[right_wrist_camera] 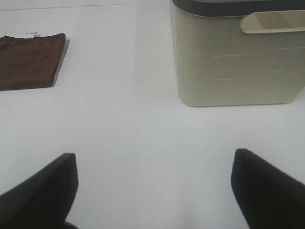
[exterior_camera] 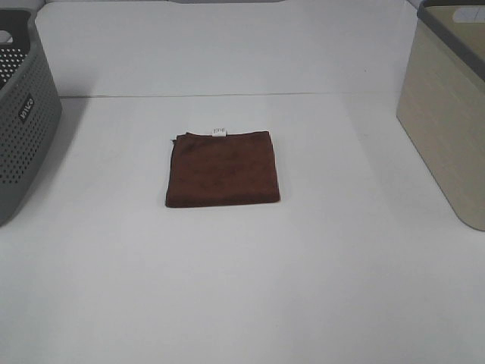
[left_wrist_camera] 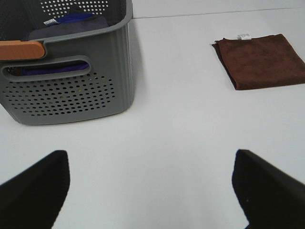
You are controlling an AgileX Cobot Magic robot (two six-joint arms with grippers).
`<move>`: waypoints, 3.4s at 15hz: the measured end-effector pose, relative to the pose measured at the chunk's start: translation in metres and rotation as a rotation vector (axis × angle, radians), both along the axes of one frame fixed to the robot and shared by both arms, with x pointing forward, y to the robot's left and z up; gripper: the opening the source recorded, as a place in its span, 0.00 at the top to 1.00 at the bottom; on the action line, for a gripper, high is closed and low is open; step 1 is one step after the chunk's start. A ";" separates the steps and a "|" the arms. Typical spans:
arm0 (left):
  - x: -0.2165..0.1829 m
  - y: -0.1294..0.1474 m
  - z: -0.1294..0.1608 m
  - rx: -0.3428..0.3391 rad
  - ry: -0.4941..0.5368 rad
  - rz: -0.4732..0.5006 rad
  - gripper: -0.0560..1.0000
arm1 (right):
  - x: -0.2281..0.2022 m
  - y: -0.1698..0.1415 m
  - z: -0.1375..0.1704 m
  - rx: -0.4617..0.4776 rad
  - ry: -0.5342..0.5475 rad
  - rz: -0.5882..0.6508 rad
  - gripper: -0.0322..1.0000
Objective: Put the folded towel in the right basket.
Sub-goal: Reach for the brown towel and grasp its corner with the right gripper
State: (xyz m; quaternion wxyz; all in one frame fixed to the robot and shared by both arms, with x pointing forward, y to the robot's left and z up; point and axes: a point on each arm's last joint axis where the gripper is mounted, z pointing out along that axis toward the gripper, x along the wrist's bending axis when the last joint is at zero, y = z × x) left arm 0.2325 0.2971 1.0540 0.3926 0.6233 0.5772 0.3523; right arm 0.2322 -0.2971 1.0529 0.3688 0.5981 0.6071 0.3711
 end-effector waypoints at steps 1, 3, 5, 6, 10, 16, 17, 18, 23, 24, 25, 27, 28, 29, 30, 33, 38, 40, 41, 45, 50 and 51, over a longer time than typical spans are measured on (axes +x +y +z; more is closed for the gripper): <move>0.000 0.000 0.000 0.000 0.000 0.000 0.12 | 0.000 0.000 0.000 0.000 0.000 0.000 0.17; 0.000 0.000 0.000 0.000 0.000 0.000 0.12 | 0.000 0.000 0.000 0.000 0.000 0.000 0.17; 0.000 0.000 0.000 0.000 0.000 0.000 0.12 | 0.003 0.000 0.005 0.000 -0.016 0.000 0.17; 0.000 0.000 0.000 0.000 0.000 0.000 0.12 | 0.009 0.000 0.012 0.000 -0.043 -0.001 0.17; 0.000 0.000 0.000 0.000 0.000 0.000 0.12 | 0.043 0.000 0.022 0.012 0.002 0.001 0.18; 0.000 0.000 0.000 0.000 0.000 0.000 0.12 | 0.134 0.014 0.007 0.122 0.391 0.118 0.25; 0.000 0.000 0.000 0.000 0.000 0.000 0.12 | 0.148 0.017 0.006 0.134 0.420 0.152 0.26; 0.000 0.000 0.000 0.000 0.000 0.000 0.12 | 0.162 0.020 0.005 0.148 0.449 0.192 0.26; 0.000 0.000 0.000 0.000 0.000 0.000 0.12 | 0.220 0.035 -0.021 0.268 0.589 0.343 0.29; 0.000 0.000 0.000 0.000 0.000 0.000 0.12 | 0.232 0.039 -0.027 0.304 0.607 0.368 0.29; 0.000 0.000 0.000 0.000 0.000 0.000 0.12 | 0.242 0.041 -0.034 0.333 0.625 0.386 0.29; 0.000 0.000 0.000 0.000 0.000 0.000 0.12 | 0.266 0.046 -0.048 0.361 0.678 0.416 0.29; 0.000 0.000 0.000 0.000 0.000 0.000 0.12 | 0.273 0.053 -0.053 0.348 0.689 0.436 0.29; 0.000 0.000 0.000 0.000 0.000 0.000 0.12 | 0.280 0.065 -0.055 0.327 0.689 0.464 0.29; 0.000 0.000 0.000 0.000 0.000 0.000 0.12 | 0.287 0.081 -0.057 0.300 0.683 0.504 0.29; 0.000 0.000 0.000 0.000 0.000 0.000 0.12 | 0.313 0.116 -0.061 0.298 0.672 0.524 0.34; 0.000 0.000 0.000 0.000 0.000 0.000 0.12 | 0.372 0.140 -0.076 0.346 0.757 0.579 0.39; 0.000 0.000 0.000 0.000 0.000 0.000 0.12 | 0.395 0.148 -0.094 0.371 0.810 0.590 0.37; 0.000 0.000 0.000 0.000 0.000 0.000 0.12 | 0.403 0.151 -0.103 0.382 0.834 0.586 0.34; 0.000 0.000 0.000 0.000 0.000 0.000 0.12 | 0.428 0.158 -0.141 0.400 0.887 0.566 0.29; 0.000 0.000 0.000 0.000 0.000 0.000 0.12 | 0.449 0.162 -0.171 0.402 0.906 0.540 0.29; 0.000 0.000 0.000 0.000 0.000 0.000 0.12 | 0.452 0.162 -0.184 0.400 0.905 0.519 0.29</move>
